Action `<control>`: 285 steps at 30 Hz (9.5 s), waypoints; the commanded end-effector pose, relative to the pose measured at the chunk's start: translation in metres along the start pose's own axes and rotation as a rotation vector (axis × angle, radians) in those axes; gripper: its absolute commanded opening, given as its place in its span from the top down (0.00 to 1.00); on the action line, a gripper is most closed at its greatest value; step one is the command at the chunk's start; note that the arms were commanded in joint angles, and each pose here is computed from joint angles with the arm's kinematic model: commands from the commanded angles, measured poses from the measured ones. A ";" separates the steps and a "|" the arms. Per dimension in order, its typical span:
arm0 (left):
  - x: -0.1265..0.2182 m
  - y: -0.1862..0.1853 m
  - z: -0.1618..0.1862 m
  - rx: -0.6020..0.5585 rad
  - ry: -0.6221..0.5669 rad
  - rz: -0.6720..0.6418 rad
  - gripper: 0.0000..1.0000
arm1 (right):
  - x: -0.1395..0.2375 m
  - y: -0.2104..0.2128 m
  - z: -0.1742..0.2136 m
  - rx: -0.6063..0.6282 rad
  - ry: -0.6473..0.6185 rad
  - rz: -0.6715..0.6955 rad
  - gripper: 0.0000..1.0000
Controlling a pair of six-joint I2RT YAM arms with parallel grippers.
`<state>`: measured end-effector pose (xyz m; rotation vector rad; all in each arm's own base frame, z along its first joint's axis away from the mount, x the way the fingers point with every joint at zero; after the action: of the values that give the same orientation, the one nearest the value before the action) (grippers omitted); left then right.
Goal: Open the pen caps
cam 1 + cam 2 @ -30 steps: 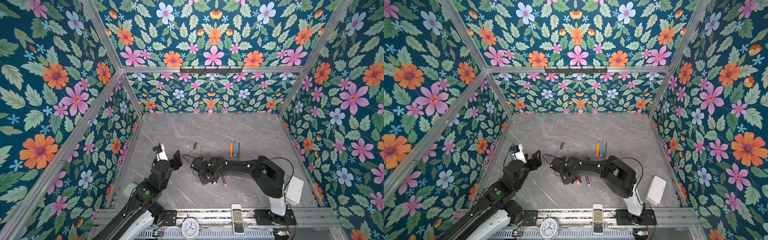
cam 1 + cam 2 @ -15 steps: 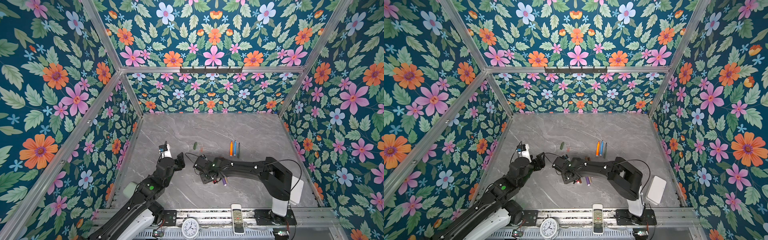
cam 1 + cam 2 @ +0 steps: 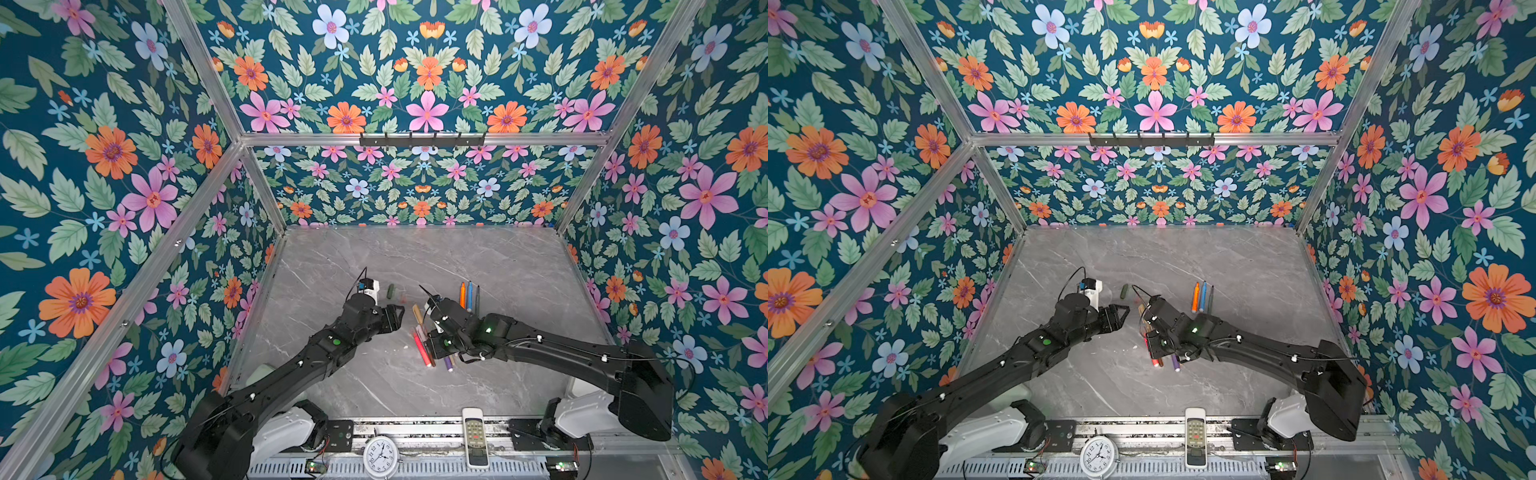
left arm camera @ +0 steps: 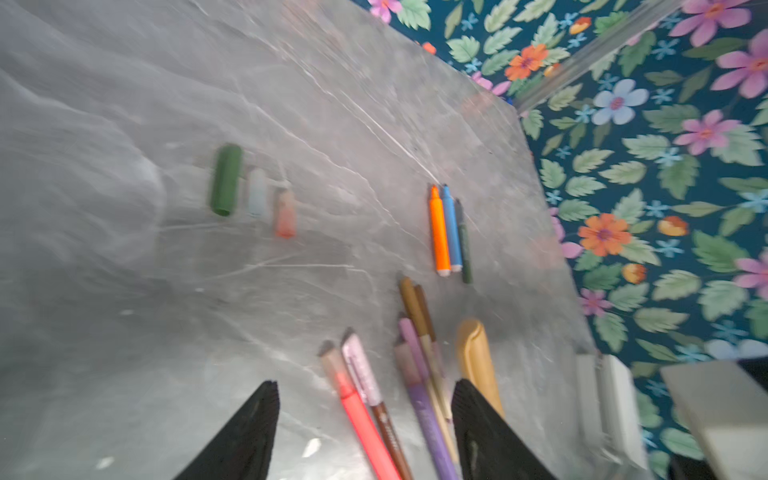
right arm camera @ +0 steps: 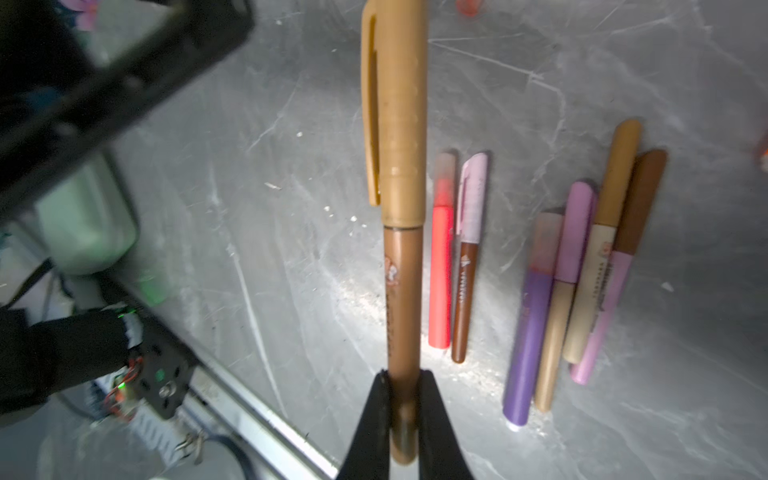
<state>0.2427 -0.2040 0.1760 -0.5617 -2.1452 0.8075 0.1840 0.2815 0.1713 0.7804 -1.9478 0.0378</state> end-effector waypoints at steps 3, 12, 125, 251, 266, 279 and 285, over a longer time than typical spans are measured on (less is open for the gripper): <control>-0.003 -0.042 -0.006 0.104 0.036 0.262 0.33 | 0.008 0.002 -0.002 -0.022 -0.024 -0.065 0.96; -0.009 -0.059 -0.002 0.184 0.108 0.399 0.37 | 0.021 -0.002 -0.005 -0.060 -0.056 -0.097 0.96; -0.112 0.070 -0.116 -0.206 0.238 -0.440 0.57 | 0.035 -0.174 0.043 -0.431 -0.037 0.181 1.00; 0.101 0.026 -0.055 -0.254 -0.077 -0.260 0.58 | -0.087 -0.031 0.044 -0.120 0.276 0.201 0.76; 0.107 0.022 -0.056 -0.260 -0.098 -0.243 0.57 | -0.063 -0.038 0.036 -0.130 0.235 0.298 0.92; 0.098 0.027 -0.054 -0.254 -0.059 -0.259 0.57 | -0.023 -0.013 0.005 -0.087 0.038 0.114 1.00; 0.085 0.022 -0.045 -0.251 0.013 -0.178 0.51 | -0.023 0.001 -0.007 -0.071 0.004 0.028 1.00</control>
<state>0.2269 -0.1092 0.2275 -0.4022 -2.2978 0.4145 0.1945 0.2851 0.1489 0.6268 -1.9362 0.0290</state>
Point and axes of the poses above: each gripper's point midway between its finger pads, its own x axis back along the fingers, its own y axis along the line the jaws close on, z = x × y, the point moved 5 cm from there along x, back along the fingers, and after that the axes turned 8 degrees about x, right-handed, at the moved point
